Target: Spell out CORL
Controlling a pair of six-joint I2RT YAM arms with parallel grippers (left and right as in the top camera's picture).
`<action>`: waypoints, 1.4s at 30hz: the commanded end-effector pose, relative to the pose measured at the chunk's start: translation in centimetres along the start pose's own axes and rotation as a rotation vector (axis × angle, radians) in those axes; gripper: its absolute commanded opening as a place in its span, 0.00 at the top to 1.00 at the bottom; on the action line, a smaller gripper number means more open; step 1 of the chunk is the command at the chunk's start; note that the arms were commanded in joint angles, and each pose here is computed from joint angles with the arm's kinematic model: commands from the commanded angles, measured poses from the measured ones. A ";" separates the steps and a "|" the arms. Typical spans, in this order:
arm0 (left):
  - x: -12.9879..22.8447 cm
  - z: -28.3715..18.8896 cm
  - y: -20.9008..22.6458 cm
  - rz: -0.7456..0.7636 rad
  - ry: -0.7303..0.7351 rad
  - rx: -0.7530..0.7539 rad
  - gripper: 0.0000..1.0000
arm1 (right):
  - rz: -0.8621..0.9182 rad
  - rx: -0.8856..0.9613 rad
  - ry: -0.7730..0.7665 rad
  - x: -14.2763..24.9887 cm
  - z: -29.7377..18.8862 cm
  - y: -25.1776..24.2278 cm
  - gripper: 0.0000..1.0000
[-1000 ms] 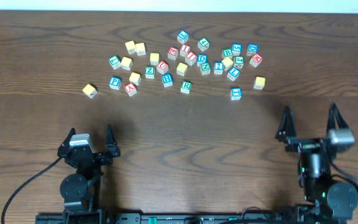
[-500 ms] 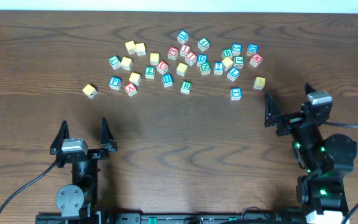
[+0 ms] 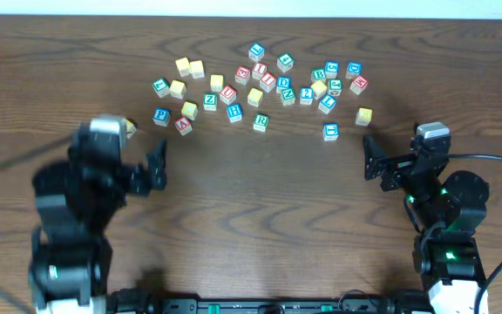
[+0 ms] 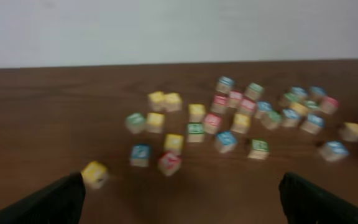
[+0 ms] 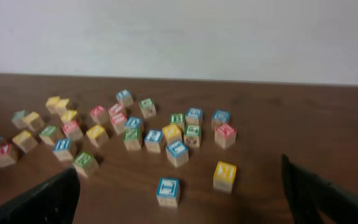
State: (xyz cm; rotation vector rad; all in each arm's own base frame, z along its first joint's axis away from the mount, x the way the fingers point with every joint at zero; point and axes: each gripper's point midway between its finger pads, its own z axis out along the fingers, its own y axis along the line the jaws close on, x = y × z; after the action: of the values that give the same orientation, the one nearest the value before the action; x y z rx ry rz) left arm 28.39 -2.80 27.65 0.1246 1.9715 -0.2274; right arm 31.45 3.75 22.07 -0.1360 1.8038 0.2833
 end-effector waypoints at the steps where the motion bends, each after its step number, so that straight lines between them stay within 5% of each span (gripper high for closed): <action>1: -1.9 2.6 -1.7 -0.007 0.046 0.156 0.02 | 0.005 0.008 0.041 0.5 0.0 -0.3 0.01; 7: -1.7 3.9 3.7 -0.094 0.377 -0.134 0.02 | 0.044 0.018 0.158 3.5 -0.2 -0.4 0.01; 19: 3.9 9.8 -0.3 -0.313 0.631 0.172 0.02 | 0.233 -0.024 0.200 4.5 0.1 0.4 0.01; 28: 5.4 10.8 0.0 -0.333 0.683 0.169 0.02 | 0.412 0.012 0.320 7.8 1.6 -0.2 0.01; 42: 5.4 10.7 0.0 -0.333 0.685 0.169 0.02 | 0.413 0.015 0.327 8.0 1.7 -0.2 0.01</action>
State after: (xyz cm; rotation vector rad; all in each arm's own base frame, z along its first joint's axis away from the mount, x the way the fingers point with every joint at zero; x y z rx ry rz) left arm 35.72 -5.16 17.95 -0.0222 2.6624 -0.6202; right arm 30.76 4.63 13.21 0.2044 2.1690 0.5599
